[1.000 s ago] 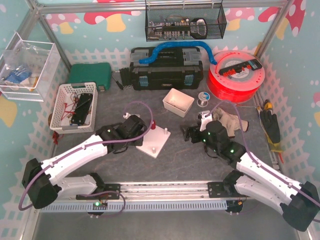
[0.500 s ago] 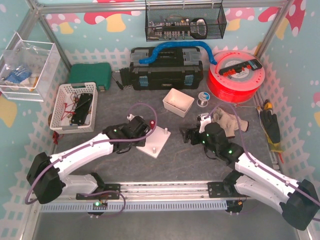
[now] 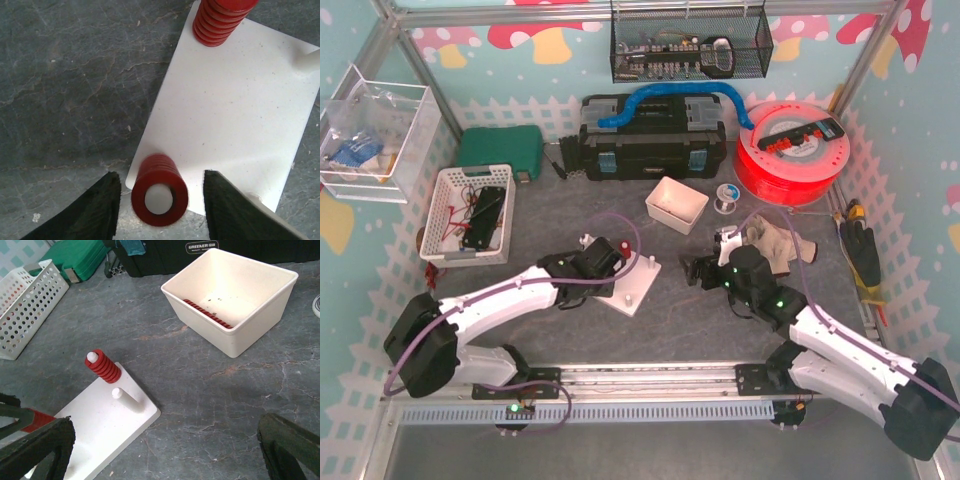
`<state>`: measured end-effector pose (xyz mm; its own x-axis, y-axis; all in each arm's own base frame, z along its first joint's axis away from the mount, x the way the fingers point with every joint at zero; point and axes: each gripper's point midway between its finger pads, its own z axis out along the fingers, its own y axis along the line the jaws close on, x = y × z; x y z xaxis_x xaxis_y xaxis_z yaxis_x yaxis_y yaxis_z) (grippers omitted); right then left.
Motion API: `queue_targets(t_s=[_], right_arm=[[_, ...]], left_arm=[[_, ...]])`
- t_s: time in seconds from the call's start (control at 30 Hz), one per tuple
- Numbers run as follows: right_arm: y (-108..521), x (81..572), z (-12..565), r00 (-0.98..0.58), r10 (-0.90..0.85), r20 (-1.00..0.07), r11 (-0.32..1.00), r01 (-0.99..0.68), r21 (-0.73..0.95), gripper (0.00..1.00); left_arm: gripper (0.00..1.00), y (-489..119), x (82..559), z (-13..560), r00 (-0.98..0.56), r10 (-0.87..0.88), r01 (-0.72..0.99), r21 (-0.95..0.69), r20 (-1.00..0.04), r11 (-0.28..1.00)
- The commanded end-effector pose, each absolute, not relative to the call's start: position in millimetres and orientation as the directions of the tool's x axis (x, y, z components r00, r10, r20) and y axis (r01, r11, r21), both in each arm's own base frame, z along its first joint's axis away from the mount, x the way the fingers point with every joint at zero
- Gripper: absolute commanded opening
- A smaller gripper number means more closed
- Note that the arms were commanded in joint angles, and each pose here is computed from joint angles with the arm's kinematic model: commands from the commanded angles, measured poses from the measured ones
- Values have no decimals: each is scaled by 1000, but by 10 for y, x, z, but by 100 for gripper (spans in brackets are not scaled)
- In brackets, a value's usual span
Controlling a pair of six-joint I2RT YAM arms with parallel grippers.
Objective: Install the large spring
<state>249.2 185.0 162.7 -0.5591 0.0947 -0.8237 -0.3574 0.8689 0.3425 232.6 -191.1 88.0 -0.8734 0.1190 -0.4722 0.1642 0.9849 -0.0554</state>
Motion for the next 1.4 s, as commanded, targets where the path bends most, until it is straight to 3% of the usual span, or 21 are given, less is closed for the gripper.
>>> queue_targets(t_s=[0.0, 0.23, 0.43, 0.53, 0.73, 0.9, 1.2, 1.37], right_arm=[[1828, 2546, 1632, -544, 97, -833, 879, -345, 328, 99], [1886, 2806, 1733, -532, 102, -840, 910, -292, 296, 99], [2029, 3310, 1808, -531, -76, -844, 947, -304, 107, 99], [2112, 3595, 1794, -525, -143, -839, 933, -353, 62, 99], [1978, 4202, 1610, -580, -161, -799, 925, -370, 82, 86], [1948, 4579, 1367, -630, -279, -725, 910, -414, 10, 76], [2129, 4635, 876, -722, -349, -598, 872, -484, 74, 60], [2305, 4486, 887, -751, -339, -567, 831, -522, 194, 59]], left_arm=[[53, -1937, 2335, 872, -866, 120, 174, -67, -486, 983], [68, -2034, 2425, 1240, -820, 99, 206, -129, -564, 970], [83, -2045, 2617, 1705, -746, 28, 252, -243, -665, 937], [98, -1953, 2763, 1881, -704, -38, 280, -327, -709, 903], [99, -1778, 2960, 2064, -631, -92, 294, -347, -770, 891], [99, -1897, 2969, 2140, -618, -65, 361, -356, -783, 862], [99, -1671, 2781, 1744, -665, -112, 257, -367, -738, 894], [99, -1573, 2670, 1611, -713, -141, 188, -381, -687, 905]])
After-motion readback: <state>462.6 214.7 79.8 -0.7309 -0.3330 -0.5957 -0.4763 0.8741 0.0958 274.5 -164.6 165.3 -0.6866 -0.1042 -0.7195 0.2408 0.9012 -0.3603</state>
